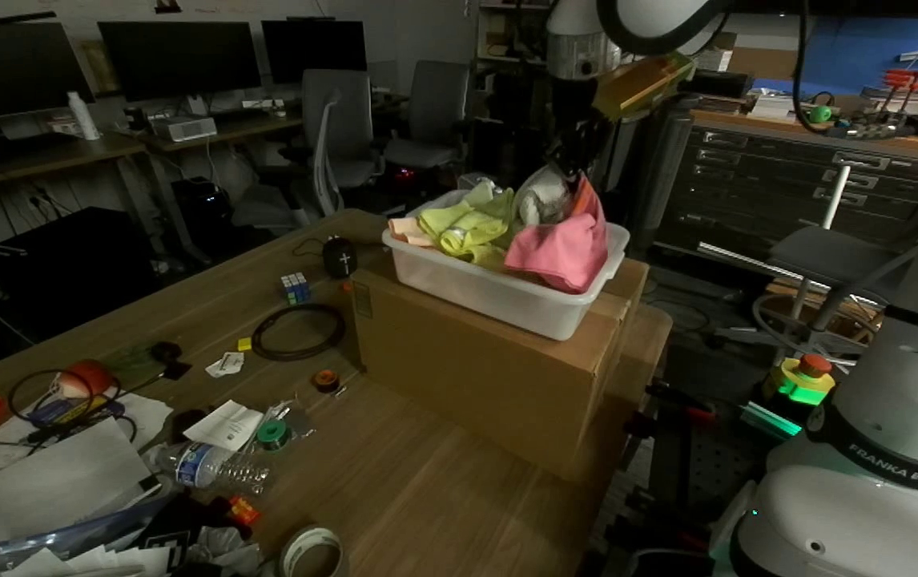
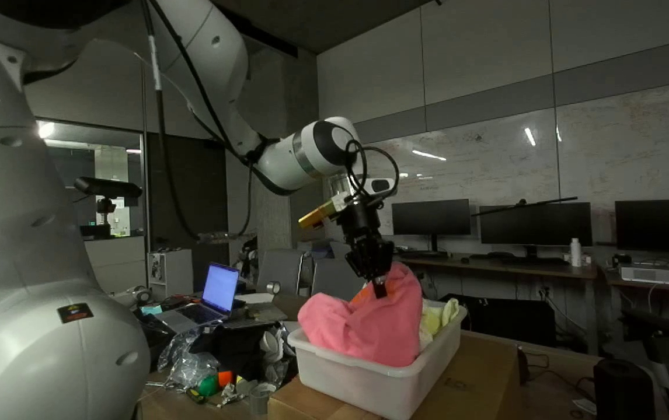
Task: Take the t-shirts and towels out of the white storage bin and place them on the table
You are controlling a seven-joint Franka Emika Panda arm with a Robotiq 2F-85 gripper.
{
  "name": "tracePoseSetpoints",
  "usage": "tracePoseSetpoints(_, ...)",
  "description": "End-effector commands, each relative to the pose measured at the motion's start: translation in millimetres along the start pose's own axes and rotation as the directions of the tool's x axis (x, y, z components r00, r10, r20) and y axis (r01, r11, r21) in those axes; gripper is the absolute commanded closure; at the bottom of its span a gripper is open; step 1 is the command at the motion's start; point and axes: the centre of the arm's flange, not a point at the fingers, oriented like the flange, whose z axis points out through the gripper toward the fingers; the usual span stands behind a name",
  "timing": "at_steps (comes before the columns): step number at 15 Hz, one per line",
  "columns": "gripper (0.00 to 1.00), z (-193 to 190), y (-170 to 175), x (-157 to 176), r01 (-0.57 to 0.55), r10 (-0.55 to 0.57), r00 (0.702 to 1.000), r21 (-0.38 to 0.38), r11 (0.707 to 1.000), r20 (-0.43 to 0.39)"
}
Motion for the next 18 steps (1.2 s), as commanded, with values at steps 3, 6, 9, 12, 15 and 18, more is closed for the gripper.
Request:
tracePoseSetpoints(3, 0.97, -99, 19, -29, -0.026, 0.03, 0.984, 0.024, 0.999, -0.178)
tracePoseSetpoints(6, 0.97, -141, 32, -44, -0.055, 0.073, 0.96, 0.075, 0.996, -0.271)
tracePoseSetpoints(9, 0.97, -169, 38, -57, -0.071, 0.1, 0.935, 0.096, 0.993, -0.341)
tracePoseSetpoints(12, 0.97, -181, 30, -67, -0.047, 0.073, 0.925, 0.078, 0.996, -0.372)
tracePoseSetpoints(15, 0.97, -187, 1, -73, 0.03, -0.014, 0.924, 0.036, 0.999, -0.382)
tracePoseSetpoints(18, 0.97, -196, -40, -83, 0.111, -0.104, 0.913, -0.004, 0.994, -0.395)
